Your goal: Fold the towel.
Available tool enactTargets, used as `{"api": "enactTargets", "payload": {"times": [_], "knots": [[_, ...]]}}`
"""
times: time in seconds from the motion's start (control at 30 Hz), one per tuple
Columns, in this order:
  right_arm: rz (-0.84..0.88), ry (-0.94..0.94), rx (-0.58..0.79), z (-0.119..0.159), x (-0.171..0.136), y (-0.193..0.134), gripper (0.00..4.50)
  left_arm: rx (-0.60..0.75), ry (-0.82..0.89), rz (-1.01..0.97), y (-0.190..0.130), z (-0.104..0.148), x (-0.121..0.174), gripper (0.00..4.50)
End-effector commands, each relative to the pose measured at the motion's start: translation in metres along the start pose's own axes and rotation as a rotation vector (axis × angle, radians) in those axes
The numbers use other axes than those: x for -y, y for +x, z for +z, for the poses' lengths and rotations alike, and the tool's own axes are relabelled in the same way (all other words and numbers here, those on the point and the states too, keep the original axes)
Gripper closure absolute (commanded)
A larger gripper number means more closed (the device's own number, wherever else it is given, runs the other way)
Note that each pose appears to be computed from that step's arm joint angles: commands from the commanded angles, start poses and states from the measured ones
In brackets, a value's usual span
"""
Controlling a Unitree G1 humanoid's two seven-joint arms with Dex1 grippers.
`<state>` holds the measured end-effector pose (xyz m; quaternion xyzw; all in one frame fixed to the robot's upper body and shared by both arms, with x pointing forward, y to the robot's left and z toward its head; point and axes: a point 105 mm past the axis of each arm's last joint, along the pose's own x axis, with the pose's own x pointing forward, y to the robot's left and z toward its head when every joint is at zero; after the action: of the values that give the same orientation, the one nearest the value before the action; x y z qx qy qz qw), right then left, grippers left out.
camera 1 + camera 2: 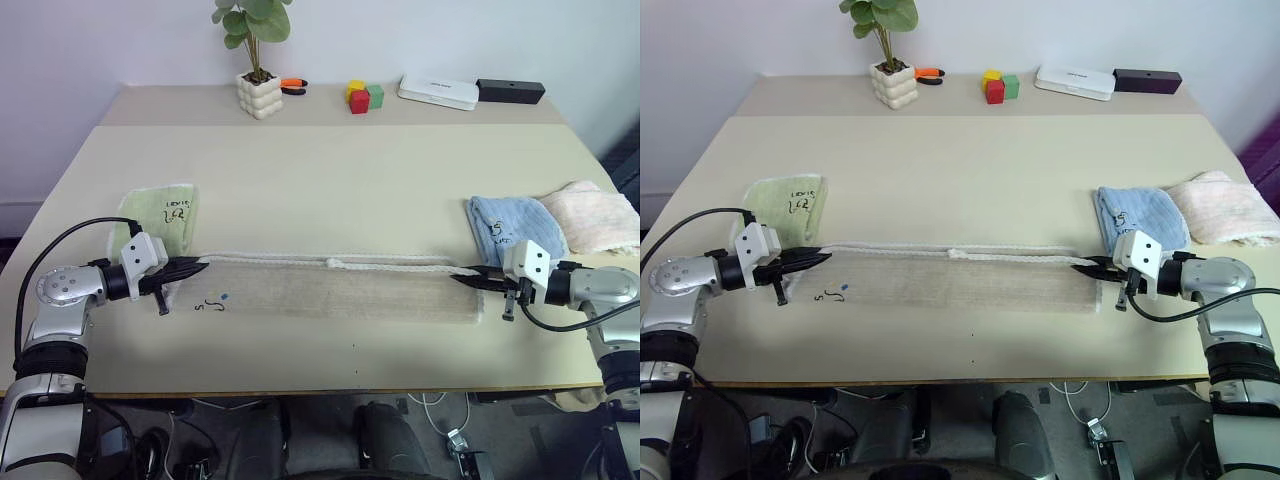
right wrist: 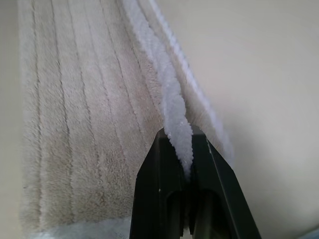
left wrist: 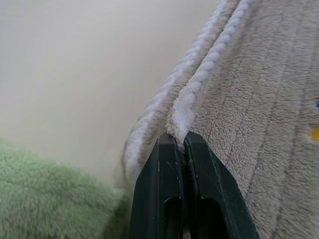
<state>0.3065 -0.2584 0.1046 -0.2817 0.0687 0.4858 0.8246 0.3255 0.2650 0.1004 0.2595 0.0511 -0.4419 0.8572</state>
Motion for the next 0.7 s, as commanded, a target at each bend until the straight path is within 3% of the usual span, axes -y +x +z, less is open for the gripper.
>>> {"api": "enactTargets", "payload": {"times": [0.03, 0.37, 0.57, 0.63, 0.7], "knots": [[-0.057, -0.039, 0.008, 0.007, 0.014, -0.004, 4.46, 0.015, 0.034, 0.046, -0.002, 0.007, -0.011, 4.5], [-0.098, -0.016, 0.05, 0.013, 0.025, -0.008, 4.46, 0.074, -0.001, 0.089, -0.004, 0.016, -0.019, 4.5], [-0.108, 0.003, 0.006, -0.002, 0.02, 0.001, 4.46, 0.058, -0.046, 0.084, 0.008, 0.01, -0.015, 4.5], [-0.095, 0.029, -0.008, -0.007, 0.017, 0.003, 4.46, 0.066, -0.136, 0.047, 0.011, 0.007, -0.011, 4.5], [-0.104, 0.056, -0.014, -0.011, 0.017, 0.004, 3.92, 0.062, -0.158, 0.063, 0.013, 0.007, -0.012, 3.87]]}}
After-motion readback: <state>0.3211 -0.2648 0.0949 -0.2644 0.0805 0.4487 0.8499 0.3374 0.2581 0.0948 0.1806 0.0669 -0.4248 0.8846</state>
